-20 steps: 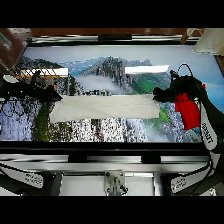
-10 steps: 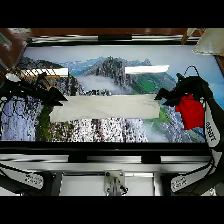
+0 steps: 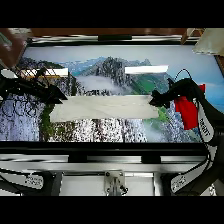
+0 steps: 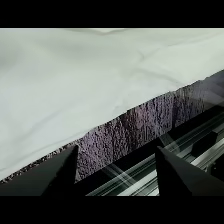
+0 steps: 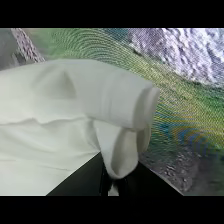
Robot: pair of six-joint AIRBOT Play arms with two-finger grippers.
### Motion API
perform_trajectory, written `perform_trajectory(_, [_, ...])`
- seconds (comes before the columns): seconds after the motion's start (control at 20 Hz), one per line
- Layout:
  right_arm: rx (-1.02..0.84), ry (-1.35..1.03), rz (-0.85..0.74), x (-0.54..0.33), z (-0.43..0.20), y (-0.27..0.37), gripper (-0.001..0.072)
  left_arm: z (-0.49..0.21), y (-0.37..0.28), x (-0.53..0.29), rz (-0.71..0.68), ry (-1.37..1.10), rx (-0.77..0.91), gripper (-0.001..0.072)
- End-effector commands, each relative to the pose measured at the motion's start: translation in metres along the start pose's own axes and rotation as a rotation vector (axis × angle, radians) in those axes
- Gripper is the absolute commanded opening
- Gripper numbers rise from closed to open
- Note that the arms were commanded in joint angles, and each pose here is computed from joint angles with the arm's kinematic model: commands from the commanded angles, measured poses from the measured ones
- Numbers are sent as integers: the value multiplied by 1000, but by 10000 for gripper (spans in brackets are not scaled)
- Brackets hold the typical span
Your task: Fold the shirts.
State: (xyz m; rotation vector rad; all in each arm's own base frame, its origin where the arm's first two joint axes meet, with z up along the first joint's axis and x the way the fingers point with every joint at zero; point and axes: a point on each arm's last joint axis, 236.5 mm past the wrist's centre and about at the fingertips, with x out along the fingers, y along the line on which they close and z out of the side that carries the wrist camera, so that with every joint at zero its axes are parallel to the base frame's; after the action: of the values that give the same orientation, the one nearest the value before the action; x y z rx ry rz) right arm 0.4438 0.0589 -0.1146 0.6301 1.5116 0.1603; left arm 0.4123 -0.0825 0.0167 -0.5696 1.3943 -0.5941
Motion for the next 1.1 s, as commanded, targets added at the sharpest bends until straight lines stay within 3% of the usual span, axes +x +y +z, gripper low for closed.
perform_trajectory(0.0, [-90,-9,8,-14,-3,10,67,0,-10,-7,5,-18,26,578])
perform_trajectory(0.1, [-153,-81,12,-41,4,22,67,-2,-19,-3,4,-8,36,498])
perform_trajectory(0.2, [-201,-171,15,-78,10,36,66,-7,-36,14,1,20,59,292])
perform_trajectory(0.25, [-218,-215,20,-98,10,45,66,-6,-45,28,6,19,76,224])
perform_trajectory(0.5, [-279,-295,49,-172,-27,86,67,-2,-127,129,-28,-74,199,41])
perform_trajectory(0.75, [-279,-357,75,-231,-75,113,66,-11,-203,196,-70,-192,317,39])
perform_trajectory(1.05, [-265,-470,118,-280,-112,136,66,-41,-239,262,-165,-144,258,39])
